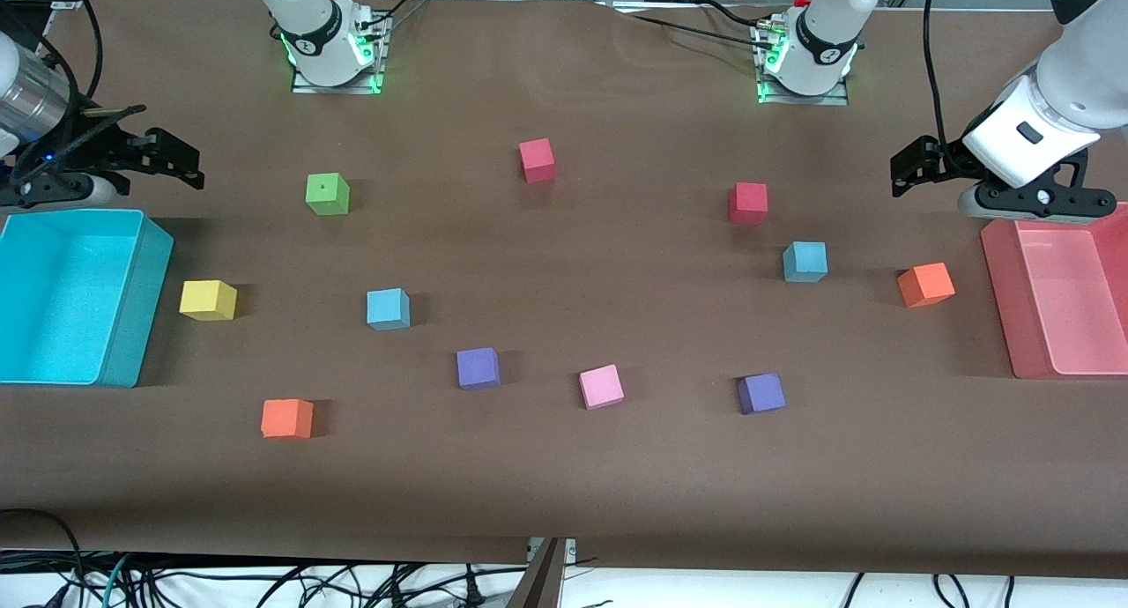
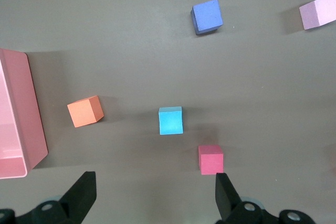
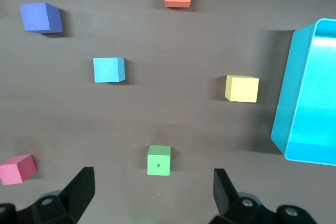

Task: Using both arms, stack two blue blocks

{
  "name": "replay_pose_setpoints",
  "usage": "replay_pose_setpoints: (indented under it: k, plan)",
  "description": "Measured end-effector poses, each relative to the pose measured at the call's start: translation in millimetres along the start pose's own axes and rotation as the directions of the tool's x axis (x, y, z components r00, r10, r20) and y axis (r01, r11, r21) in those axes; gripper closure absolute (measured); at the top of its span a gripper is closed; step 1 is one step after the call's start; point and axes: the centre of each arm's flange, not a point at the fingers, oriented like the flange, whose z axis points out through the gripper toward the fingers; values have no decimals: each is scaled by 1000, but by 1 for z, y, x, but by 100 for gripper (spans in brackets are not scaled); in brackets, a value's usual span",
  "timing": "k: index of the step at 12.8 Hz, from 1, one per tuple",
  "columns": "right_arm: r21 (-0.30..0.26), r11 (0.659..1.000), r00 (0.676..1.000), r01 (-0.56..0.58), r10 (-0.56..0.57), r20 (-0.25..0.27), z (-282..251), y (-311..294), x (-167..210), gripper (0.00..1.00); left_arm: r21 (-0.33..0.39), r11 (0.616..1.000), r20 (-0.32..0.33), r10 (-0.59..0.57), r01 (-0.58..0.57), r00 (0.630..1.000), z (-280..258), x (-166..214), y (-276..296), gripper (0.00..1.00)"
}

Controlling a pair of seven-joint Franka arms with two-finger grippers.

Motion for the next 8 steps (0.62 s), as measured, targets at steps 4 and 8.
replay_pose_setpoints:
  k: [4,8]
  plan:
    - [1,1000,1000,1,-1,-1,1,4,4,0,0,1000,0,0,0,1000,0,0,0,0]
    - [1,1000,1000,2,-2,-1,1,3,6,0,0,1000,1,0,0,1000,0,0,0,0]
